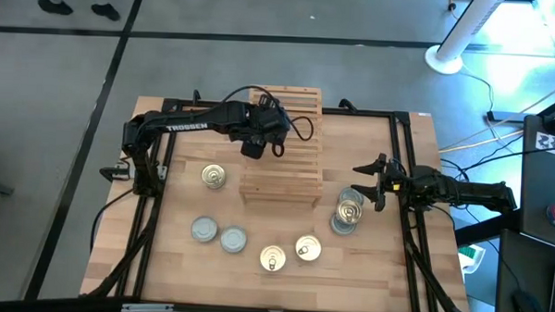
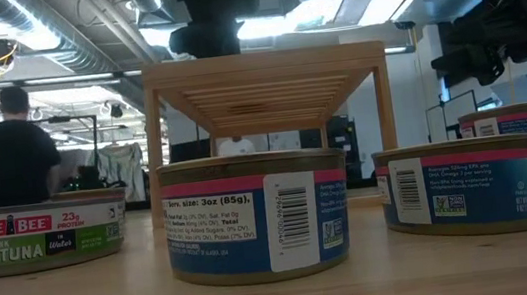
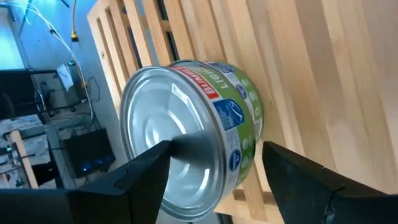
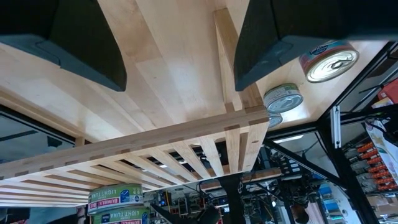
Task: Stack canned seafood by type on shelf
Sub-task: Stack the green tuna can on top of the green tuna can on the shelf, then put the blue tuna can on the shelf
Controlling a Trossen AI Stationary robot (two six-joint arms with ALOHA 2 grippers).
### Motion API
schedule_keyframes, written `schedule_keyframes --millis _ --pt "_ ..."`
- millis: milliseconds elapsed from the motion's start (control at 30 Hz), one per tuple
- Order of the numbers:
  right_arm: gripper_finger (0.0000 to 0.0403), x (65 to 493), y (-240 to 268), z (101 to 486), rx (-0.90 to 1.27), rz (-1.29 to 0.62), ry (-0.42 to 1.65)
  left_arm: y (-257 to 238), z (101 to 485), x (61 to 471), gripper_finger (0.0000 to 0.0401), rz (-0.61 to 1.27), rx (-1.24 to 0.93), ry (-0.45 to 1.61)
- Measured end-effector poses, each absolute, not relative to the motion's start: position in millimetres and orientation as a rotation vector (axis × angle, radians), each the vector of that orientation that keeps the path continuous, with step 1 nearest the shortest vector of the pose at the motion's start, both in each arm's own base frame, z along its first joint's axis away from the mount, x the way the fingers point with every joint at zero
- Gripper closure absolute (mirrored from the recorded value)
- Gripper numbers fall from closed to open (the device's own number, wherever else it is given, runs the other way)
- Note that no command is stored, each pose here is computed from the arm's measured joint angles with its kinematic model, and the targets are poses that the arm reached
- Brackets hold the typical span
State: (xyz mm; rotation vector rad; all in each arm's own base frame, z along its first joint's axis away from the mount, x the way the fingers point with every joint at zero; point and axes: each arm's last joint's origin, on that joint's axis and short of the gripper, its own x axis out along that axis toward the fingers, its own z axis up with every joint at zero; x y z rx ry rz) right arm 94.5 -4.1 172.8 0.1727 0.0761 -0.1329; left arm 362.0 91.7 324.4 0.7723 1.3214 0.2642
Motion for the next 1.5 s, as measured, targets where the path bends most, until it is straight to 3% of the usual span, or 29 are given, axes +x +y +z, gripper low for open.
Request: schedule_keyframes --millis 1500 --pt "0.0109 94 -4 173 0.173 -0.133 0.077 96 344 363 0.0151 0.323 0.735 1.248"
